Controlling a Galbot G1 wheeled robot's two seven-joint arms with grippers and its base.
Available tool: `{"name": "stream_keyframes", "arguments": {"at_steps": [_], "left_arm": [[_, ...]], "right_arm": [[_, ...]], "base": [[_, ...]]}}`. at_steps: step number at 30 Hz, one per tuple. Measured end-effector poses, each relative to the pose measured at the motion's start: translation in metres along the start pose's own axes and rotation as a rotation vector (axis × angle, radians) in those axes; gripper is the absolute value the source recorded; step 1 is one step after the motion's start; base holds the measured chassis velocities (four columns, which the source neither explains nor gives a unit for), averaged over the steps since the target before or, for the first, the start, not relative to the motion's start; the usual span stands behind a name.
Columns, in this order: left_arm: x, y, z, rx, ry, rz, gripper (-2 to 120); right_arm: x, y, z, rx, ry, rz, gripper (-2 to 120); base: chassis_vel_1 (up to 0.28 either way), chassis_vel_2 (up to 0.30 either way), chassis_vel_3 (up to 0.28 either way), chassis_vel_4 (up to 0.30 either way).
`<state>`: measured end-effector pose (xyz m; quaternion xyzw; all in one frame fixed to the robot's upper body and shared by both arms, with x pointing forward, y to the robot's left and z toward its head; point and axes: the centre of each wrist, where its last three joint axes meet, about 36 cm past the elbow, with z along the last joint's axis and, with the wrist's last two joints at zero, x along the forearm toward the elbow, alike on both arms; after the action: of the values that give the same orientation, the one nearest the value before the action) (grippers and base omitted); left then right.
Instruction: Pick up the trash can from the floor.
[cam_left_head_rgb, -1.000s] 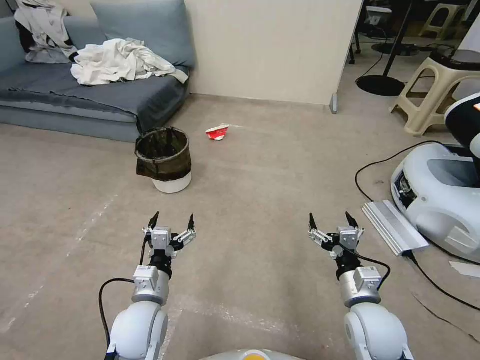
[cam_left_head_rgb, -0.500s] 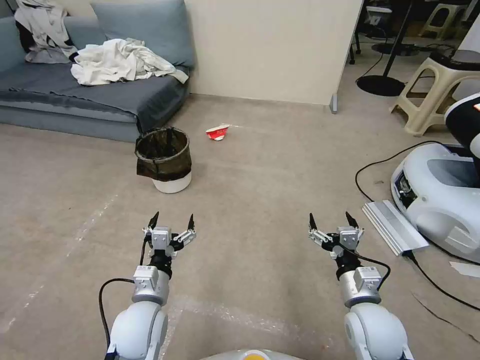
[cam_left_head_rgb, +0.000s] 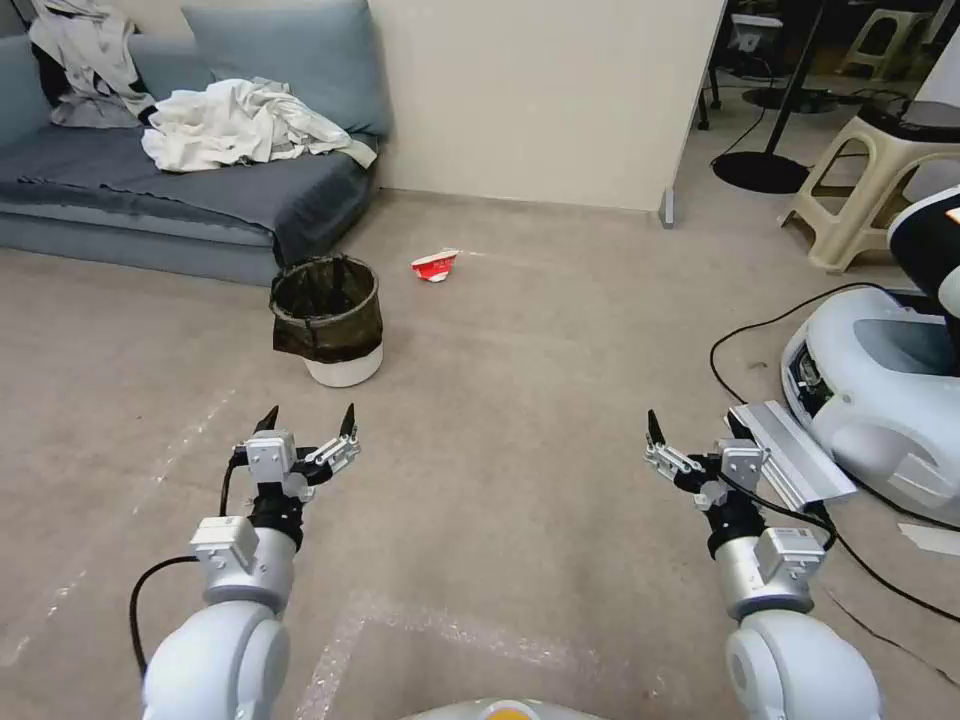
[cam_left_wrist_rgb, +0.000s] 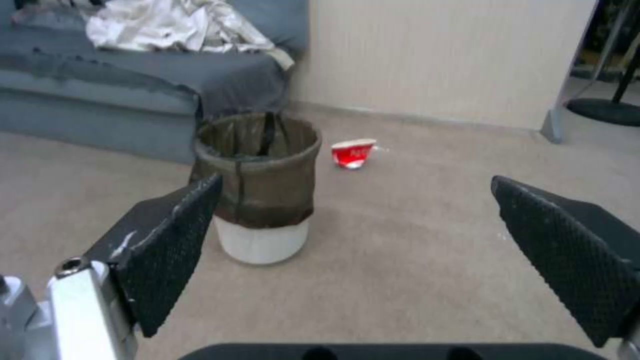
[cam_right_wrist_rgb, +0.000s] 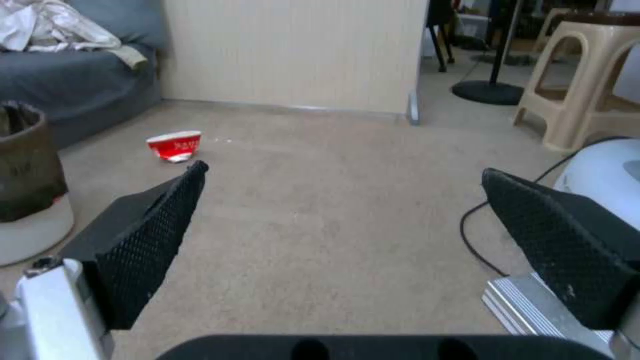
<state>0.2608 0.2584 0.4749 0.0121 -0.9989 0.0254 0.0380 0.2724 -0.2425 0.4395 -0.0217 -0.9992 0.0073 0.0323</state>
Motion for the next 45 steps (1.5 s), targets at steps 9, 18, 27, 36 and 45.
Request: {"name": "stream_keyframes", "arguments": {"at_steps": [9, 18, 27, 36, 45], "left_arm": [[0.012, 0.003, -0.014, 0.015, -0.008, 0.018, 100], [0.013, 0.004, -0.011, 0.011, 0.002, 0.013, 100], [0.014, 0.004, -0.01, 0.011, 0.006, 0.005, 100], [0.016, 0.004, -0.009, 0.007, 0.009, -0.008, 100], [0.019, 0.003, -0.009, 0.006, 0.01, -0.015, 100]], "right_arm": [[0.038, -0.007, -0.064, -0.087, -0.034, -0.01, 100], [0.037, -0.008, -0.062, -0.098, -0.045, -0.017, 100], [0.034, -0.007, -0.057, -0.101, -0.048, -0.026, 100], [0.032, -0.008, -0.055, -0.112, -0.051, -0.041, 100], [0.031, -0.008, -0.055, -0.119, -0.055, -0.052, 100]], "base": [[0.0, 0.0, 0.0, 0.0], [0.0, 0.0, 0.0, 0.0], [0.028, 0.018, 0.02, 0.029], [0.021, 0.021, 0.023, 0.016], [0.014, 0.01, 0.013, 0.018]]}}
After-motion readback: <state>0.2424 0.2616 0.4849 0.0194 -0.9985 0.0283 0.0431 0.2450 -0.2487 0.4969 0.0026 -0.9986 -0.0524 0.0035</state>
